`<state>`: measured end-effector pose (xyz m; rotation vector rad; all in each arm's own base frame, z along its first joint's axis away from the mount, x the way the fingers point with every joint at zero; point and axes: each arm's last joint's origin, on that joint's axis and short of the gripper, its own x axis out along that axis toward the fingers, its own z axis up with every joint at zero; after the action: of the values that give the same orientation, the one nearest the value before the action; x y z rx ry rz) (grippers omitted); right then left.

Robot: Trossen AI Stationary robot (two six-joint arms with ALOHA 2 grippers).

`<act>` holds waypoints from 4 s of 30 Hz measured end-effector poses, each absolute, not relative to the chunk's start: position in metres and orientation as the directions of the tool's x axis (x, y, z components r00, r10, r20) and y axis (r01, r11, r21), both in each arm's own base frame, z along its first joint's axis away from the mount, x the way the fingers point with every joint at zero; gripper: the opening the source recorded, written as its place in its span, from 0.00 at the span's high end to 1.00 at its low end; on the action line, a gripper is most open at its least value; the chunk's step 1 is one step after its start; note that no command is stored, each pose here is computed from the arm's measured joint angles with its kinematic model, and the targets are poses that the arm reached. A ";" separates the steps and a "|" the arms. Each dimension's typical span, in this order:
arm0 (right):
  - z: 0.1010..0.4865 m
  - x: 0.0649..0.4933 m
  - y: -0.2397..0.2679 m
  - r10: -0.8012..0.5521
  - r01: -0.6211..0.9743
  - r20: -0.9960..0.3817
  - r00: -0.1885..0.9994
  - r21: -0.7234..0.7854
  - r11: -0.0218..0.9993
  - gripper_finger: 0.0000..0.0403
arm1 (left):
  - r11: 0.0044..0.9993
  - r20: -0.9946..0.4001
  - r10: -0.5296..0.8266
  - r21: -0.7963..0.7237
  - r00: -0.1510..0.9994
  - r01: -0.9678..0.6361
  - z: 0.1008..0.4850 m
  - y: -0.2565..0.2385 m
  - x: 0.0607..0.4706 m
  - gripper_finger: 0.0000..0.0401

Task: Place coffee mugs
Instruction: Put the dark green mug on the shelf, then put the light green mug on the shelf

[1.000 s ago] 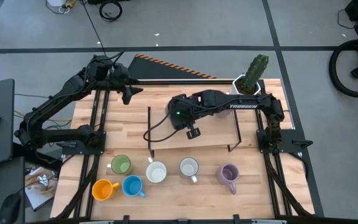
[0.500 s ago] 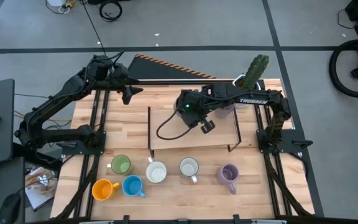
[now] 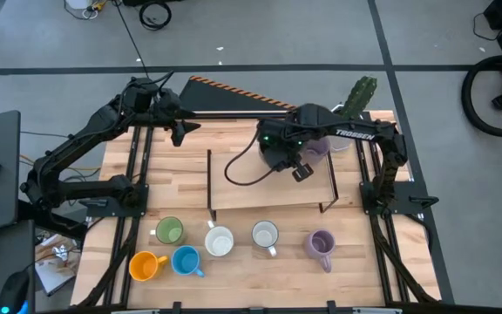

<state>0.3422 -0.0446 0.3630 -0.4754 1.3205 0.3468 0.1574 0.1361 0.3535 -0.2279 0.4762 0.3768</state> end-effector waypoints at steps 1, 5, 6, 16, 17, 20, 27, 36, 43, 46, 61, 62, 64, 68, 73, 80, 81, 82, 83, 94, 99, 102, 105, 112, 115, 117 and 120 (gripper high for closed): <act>0.363 0.341 -0.046 -0.025 -0.498 -0.977 0.213 -0.131 0.857 0.87 | 0.906 -0.485 0.298 -0.126 0.822 -0.403 0.353 0.136 0.157 0.39; 0.363 0.341 -0.048 -0.027 -0.488 -0.977 0.210 -0.129 0.863 0.87 | 0.906 -0.485 0.299 -0.126 0.822 -0.404 0.353 0.136 0.157 0.39; 0.363 0.341 -0.048 -0.021 -0.486 -0.978 0.207 -0.121 0.866 0.87 | 0.906 -0.485 0.299 -0.126 0.822 -0.404 0.353 0.136 0.157 0.39; 0.362 0.337 -0.052 0.062 -0.473 -0.980 0.190 -0.036 0.880 0.87 | 0.906 -0.485 0.298 -0.126 0.822 -0.403 0.353 0.136 0.157 0.39; 0.362 0.337 -0.052 0.067 -0.472 -0.979 0.190 -0.031 0.881 0.87 | 0.906 -0.485 0.298 -0.127 0.822 -0.403 0.353 0.136 0.157 0.39; 0.362 0.337 -0.054 0.066 -0.455 -0.978 0.198 -0.032 0.890 0.86 | 0.906 -0.486 0.298 -0.127 0.822 -0.403 0.353 0.136 0.157 0.39; 0.363 0.336 -0.061 0.062 -0.398 -0.977 0.205 -0.026 0.917 0.79 | 0.906 -0.486 0.298 -0.127 0.822 -0.403 0.353 0.136 0.157 0.39; 0.363 0.336 -0.058 0.022 -0.333 -0.980 0.198 -0.046 0.942 0.68 | 0.906 -0.487 0.297 -0.128 0.821 -0.404 0.353 0.136 0.157 0.39; 0.363 0.337 -0.052 -0.062 -0.317 -0.983 0.174 -0.116 0.941 0.58 | 0.906 -0.487 0.297 -0.128 0.821 -0.404 0.353 0.136 0.157 0.39; 0.363 0.337 -0.047 -0.056 -0.311 -0.983 0.175 -0.109 0.944 0.56 | 0.906 -0.487 0.297 -0.128 0.821 -0.403 0.353 0.136 0.157 0.39; 0.369 0.336 -0.043 -0.070 -0.226 -0.975 0.213 -0.119 0.967 0.37 | 0.906 -0.487 0.297 -0.129 0.821 -0.404 0.353 0.136 0.157 0.39; 0.369 0.336 -0.043 -0.078 -0.220 -0.973 0.216 -0.126 0.967 0.35 | 0.906 -0.487 0.297 -0.129 0.821 -0.404 0.353 0.136 0.157 0.39; 0.371 0.334 -0.043 -0.087 -0.212 -0.971 0.224 -0.136 0.968 0.31 | 0.906 -0.487 0.297 -0.129 0.821 -0.404 0.353 0.136 0.157 0.39; 0.377 0.332 -0.040 -0.085 -0.212 -0.962 0.261 -0.143 0.967 0.25 | 0.906 -0.487 0.297 -0.129 0.821 -0.404 0.353 0.136 0.157 0.39; 0.385 0.329 -0.036 -0.087 -0.212 -0.951 0.296 -0.154 0.965 0.20 | 0.906 -0.487 0.297 -0.128 0.821 -0.403 0.353 0.136 0.157 0.39; 0.403 0.327 -0.035 -0.104 -0.192 -0.924 0.368 -0.185 0.964 0.18 | 0.906 -0.487 0.297 -0.128 0.822 -0.404 0.353 0.136 0.157 0.39; 0.404 0.326 -0.035 -0.112 -0.189 -0.923 0.369 -0.193 0.963 0.18 | 0.906 -0.487 0.297 -0.128 0.821 -0.404 0.353 0.136 0.157 0.39; 0.405 0.326 -0.035 -0.122 -0.186 -0.922 0.368 -0.201 0.962 0.18 | 0.906 -0.487 0.297 -0.128 0.821 -0.404 0.353 0.136 0.157 0.39; 0.405 0.326 -0.035 -0.127 -0.184 -0.921 0.368 -0.206 0.961 0.18 | 0.906 -0.488 0.297 -0.128 0.821 -0.404 0.353 0.136 0.157 0.39; 0.415 0.319 -0.034 -0.137 -0.169 -0.904 0.405 -0.221 0.961 0.19 | 0.906 -0.488 0.297 -0.128 0.821 -0.404 0.353 0.136 0.157 0.39; 0.429 0.309 -0.034 -0.160 -0.139 -0.863 0.480 -0.255 0.957 0.19 | 0.908 -0.486 0.298 -0.121 0.822 -0.400 0.353 0.136 0.157 0.39; 0.434 0.304 -0.037 -0.168 -0.106 -0.832 0.528 -0.260 0.960 0.19 | 0.909 -0.481 0.300 -0.119 0.824 -0.400 0.354 0.136 0.158 0.39; 0.432 0.304 -0.039 -0.177 -0.080 -0.816 0.551 -0.263 0.961 0.19 | 0.908 -0.482 0.299 -0.123 0.824 -0.401 0.354 0.136 0.158 0.39; 0.421 0.298 -0.034 -0.184 -0.059 -0.727 0.661 -0.295 0.954 0.19 | 0.911 -0.480 0.300 -0.111 0.824 -0.396 0.354 0.136 0.158 0.39; 0.418 0.293 -0.030 -0.194 -0.033 -0.659 0.727 -0.315 0.948 0.19 | 0.920 -0.469 0.304 -0.082 0.829 -0.384 0.355 0.137 0.158 0.39; 0.418 0.286 -0.025 -0.193 -0.021 -0.614 0.765 -0.325 0.946 0.19 | 0.923 -0.444 0.313 -0.067 0.840 -0.380 0.354 0.138 0.160 0.39; 0.415 0.276 -0.017 -0.215 0.015 -0.555 0.803 -0.343 0.939 0.19 | 0.922 -0.429 0.318 -0.068 0.846 -0.381 0.350 0.139 0.161 0.39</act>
<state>0.2757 -0.0172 0.4154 -0.3330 0.6283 -0.1259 0.1615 0.1393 0.3502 -0.1534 0.4248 0.3703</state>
